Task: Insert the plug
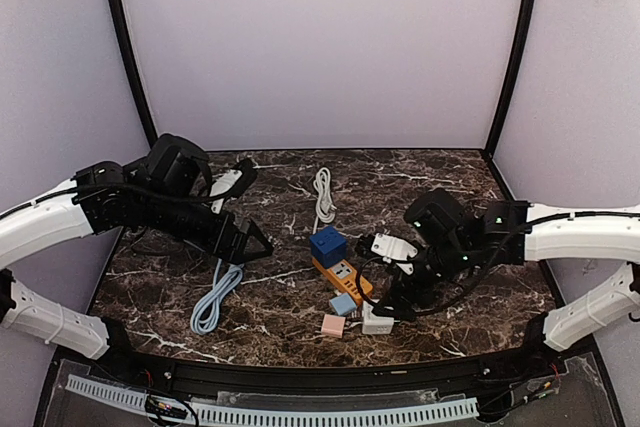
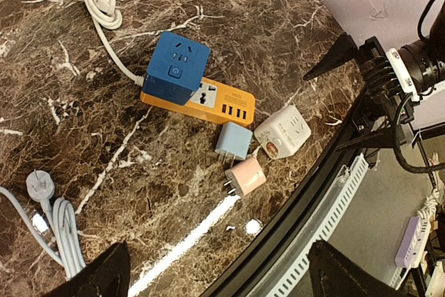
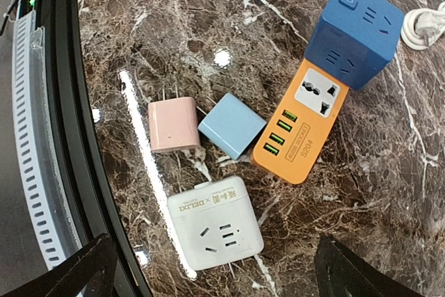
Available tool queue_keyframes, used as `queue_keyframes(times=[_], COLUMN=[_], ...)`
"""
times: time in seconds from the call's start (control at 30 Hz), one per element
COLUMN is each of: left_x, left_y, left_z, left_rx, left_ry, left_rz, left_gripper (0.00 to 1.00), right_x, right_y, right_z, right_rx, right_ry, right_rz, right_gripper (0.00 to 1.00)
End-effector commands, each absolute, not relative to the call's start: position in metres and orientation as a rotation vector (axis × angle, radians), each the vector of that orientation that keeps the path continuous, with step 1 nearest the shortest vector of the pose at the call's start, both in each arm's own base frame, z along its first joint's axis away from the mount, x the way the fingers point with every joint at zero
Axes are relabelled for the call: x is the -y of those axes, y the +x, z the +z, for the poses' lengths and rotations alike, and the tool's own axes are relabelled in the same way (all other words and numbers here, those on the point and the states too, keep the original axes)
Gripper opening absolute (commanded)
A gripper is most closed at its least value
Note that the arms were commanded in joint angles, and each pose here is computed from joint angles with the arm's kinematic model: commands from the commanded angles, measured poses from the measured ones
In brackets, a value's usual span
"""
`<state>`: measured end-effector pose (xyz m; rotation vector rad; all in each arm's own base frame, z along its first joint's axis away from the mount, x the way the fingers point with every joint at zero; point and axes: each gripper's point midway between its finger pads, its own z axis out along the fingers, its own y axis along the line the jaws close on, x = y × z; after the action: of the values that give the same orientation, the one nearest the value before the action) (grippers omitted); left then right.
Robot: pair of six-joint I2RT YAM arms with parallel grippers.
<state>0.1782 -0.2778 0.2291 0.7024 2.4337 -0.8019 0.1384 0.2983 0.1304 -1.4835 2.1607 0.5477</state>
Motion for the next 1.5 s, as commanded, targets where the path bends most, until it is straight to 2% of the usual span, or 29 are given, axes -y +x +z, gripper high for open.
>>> queue_keyframes(times=[0.0,0.17,0.37,0.77,1.23,1.47], left_x=[0.278,0.268,0.266,0.274,0.283,0.28], left_y=[0.167,0.164,0.168,0.17,0.175,0.174], left_z=[0.232,0.228,0.228,0.221,0.213,0.213], left_rx=[-2.419,-2.416,-2.419,-2.439,-2.466,-2.467], left_ry=[0.774,0.749,0.69,0.668,0.689,0.661], left_rz=[-0.846,-0.833,-0.824,-0.855,-0.847,-0.849], left_gripper=[0.89,0.87,0.86,0.84,0.81,0.79], right_x=[-0.302,-0.301,-0.293,-0.277,-0.29,-0.29], right_y=[0.129,0.128,0.147,0.154,0.132,0.127], right_z=[0.124,0.097,0.077,0.058,0.063,0.054], right_rx=[-2.089,-2.168,-2.159,-2.115,-1.92,-1.878], right_ry=[-1.615,-1.668,-1.685,-1.847,-1.999,-2.033], right_rz=[0.561,0.531,0.341,0.15,0.261,0.292], right_gripper=[0.99,0.99,0.99,0.99,0.97,0.93])
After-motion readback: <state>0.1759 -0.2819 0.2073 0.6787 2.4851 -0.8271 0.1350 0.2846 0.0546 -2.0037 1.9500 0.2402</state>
